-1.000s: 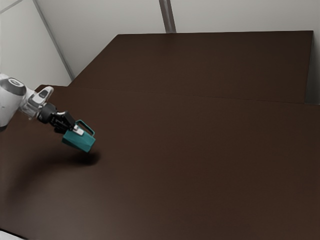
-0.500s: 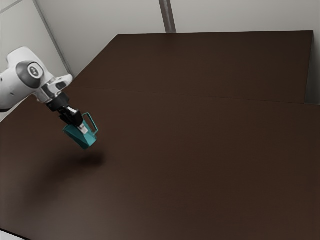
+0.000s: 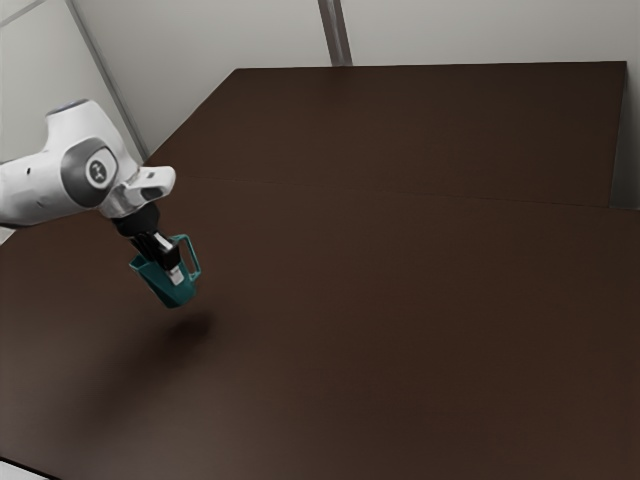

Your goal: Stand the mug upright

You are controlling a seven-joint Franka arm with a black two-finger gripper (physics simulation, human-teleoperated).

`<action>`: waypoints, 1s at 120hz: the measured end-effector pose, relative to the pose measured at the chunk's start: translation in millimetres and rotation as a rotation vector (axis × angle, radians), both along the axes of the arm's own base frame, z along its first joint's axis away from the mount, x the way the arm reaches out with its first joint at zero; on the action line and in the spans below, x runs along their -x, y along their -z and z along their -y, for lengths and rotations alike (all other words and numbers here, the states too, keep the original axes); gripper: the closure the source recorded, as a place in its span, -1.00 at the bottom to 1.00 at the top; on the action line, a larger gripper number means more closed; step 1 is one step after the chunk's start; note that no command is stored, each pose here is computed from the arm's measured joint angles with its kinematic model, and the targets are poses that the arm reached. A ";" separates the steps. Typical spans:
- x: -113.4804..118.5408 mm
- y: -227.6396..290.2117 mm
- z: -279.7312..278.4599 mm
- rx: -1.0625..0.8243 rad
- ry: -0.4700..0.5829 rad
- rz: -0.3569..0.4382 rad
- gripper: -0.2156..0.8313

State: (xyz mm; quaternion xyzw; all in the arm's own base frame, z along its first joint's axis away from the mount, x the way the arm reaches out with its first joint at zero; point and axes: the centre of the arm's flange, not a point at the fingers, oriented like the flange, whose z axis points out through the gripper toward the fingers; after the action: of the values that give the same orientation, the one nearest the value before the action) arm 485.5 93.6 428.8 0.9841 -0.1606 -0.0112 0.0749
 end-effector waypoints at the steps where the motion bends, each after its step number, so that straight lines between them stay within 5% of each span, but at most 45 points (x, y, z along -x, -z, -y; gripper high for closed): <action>1: 0.1 -0.3 1.0 -0.003 0.001 0.001 0.90; 120: 18.0 50.3 102.1 -0.184 -0.127 0.065 0.90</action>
State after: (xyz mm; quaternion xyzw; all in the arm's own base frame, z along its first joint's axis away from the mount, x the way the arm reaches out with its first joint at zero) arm 467.4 -8.5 378.5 0.9949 -0.0986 0.0109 -0.0204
